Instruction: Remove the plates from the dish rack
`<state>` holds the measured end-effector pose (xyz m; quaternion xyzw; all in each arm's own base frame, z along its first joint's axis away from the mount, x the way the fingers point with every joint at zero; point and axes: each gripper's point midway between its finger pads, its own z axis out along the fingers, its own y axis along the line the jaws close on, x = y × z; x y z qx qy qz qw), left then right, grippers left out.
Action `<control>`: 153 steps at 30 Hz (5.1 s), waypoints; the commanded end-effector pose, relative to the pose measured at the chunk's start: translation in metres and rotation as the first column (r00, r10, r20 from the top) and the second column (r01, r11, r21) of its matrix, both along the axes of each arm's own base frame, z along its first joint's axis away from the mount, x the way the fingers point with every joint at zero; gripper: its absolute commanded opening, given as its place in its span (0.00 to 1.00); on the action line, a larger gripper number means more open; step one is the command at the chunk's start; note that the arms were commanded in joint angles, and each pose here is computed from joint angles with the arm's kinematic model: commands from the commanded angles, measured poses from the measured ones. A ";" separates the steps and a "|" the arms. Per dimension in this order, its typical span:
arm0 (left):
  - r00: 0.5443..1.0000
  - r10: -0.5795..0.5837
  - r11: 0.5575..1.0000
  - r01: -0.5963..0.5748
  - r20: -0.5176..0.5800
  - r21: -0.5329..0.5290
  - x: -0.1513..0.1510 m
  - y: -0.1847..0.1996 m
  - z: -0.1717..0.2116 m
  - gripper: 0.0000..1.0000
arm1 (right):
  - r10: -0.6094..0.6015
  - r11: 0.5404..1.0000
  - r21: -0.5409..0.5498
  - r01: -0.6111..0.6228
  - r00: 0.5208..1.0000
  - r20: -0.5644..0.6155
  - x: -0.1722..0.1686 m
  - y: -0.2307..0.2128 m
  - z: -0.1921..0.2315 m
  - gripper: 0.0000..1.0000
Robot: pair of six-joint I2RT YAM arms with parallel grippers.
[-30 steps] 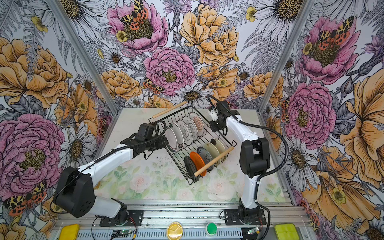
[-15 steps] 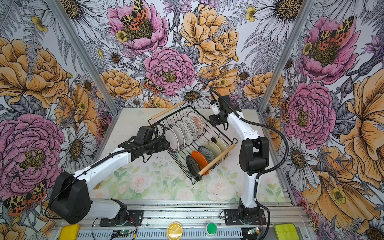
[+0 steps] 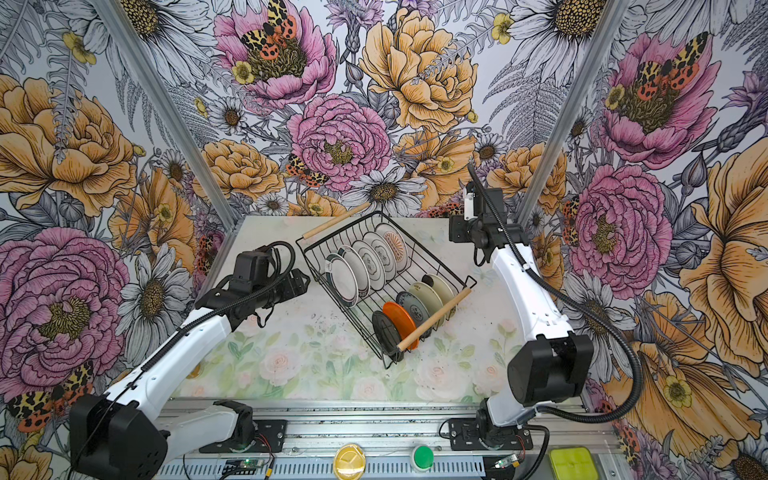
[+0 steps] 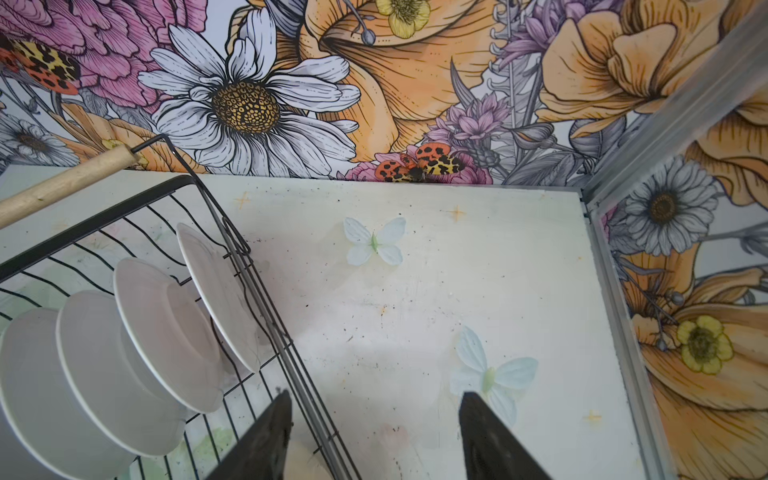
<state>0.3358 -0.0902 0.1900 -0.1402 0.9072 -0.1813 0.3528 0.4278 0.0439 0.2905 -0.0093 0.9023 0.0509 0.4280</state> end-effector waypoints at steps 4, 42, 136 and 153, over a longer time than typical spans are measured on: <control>0.997 0.031 0.999 -0.033 0.069 0.029 0.025 0.030 0.021 0.86 | -0.083 0.978 0.189 0.086 0.996 -0.026 -0.072 0.002 -0.009 0.63; 0.988 -0.095 0.993 0.085 0.122 0.085 0.117 0.010 0.019 0.78 | -0.058 0.906 0.393 0.158 0.965 -0.256 -0.143 0.025 -0.092 0.45; 0.992 0.082 0.997 -0.080 0.100 -0.022 0.026 0.026 0.039 0.99 | 0.208 0.957 0.153 -0.248 0.949 0.237 -0.061 0.051 0.070 0.99; 0.975 0.180 0.981 -0.167 0.131 -0.102 -0.028 0.030 0.054 0.99 | 0.617 0.757 0.082 -0.649 0.750 0.239 -0.066 0.241 0.062 1.00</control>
